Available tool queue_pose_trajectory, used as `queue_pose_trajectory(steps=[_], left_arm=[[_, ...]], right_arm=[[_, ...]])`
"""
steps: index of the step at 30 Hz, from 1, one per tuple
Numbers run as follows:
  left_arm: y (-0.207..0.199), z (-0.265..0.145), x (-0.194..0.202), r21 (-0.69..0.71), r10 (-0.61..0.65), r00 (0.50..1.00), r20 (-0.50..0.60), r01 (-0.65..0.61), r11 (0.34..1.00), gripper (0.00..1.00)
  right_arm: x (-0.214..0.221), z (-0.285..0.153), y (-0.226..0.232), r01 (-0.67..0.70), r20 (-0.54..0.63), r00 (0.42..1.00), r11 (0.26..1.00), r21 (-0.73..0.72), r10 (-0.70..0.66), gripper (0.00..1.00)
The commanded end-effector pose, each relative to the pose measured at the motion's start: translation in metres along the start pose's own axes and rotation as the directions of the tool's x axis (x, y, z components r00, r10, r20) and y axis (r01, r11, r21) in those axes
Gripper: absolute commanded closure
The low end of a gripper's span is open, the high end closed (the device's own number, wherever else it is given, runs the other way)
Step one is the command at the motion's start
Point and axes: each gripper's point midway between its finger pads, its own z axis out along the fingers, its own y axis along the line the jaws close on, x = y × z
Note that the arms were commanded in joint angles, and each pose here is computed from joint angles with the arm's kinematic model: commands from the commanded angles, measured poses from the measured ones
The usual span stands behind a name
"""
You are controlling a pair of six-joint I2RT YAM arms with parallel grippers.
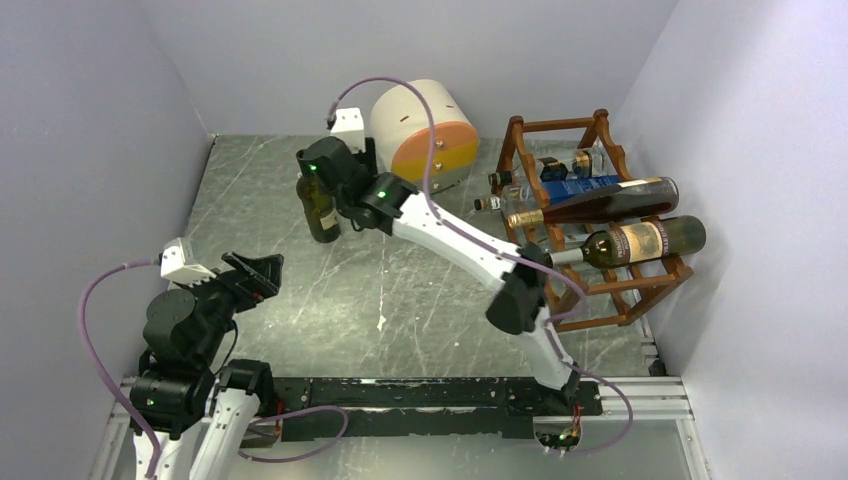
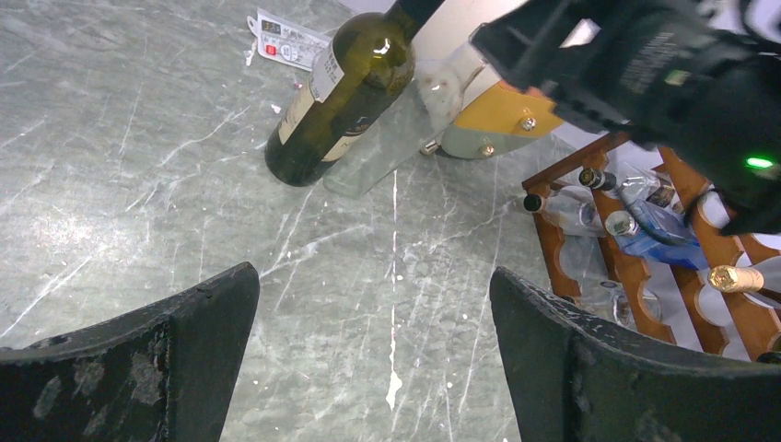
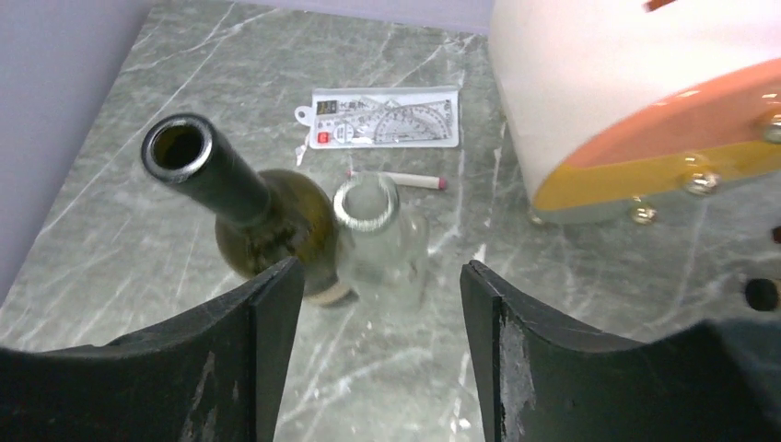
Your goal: Take the wine bottle off the wine rack
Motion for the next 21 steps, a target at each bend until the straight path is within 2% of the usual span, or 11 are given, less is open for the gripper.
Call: queue_pose_trajectory(steps=[1,9,16,21], left_arm=[[-0.009,0.000,-0.006,0.052,0.024,0.999,0.024,-0.025,0.998,0.01],[-0.012,-0.005,-0.008,0.070,0.025,0.999,0.039,-0.027,0.997,0.01],[-0.015,-0.005,-0.007,0.091,0.035,0.999,0.031,-0.037,0.995,0.01],[-0.015,-0.003,-0.007,0.090,0.036,0.999,0.033,-0.039,0.995,0.01]], right_arm=[[-0.061,-0.066,-0.021,0.005,0.080,0.997,0.994,-0.108,0.004,0.30],[-0.053,-0.152,-0.111,0.176,0.086,0.982,0.975,-0.136,-0.166,0.17],[-0.027,-0.216,-0.223,0.215,0.005,0.976,0.975,0.047,-0.215,0.12],[-0.026,-0.244,-0.270,0.231,-0.042,0.973,0.963,0.138,-0.227,0.12]])
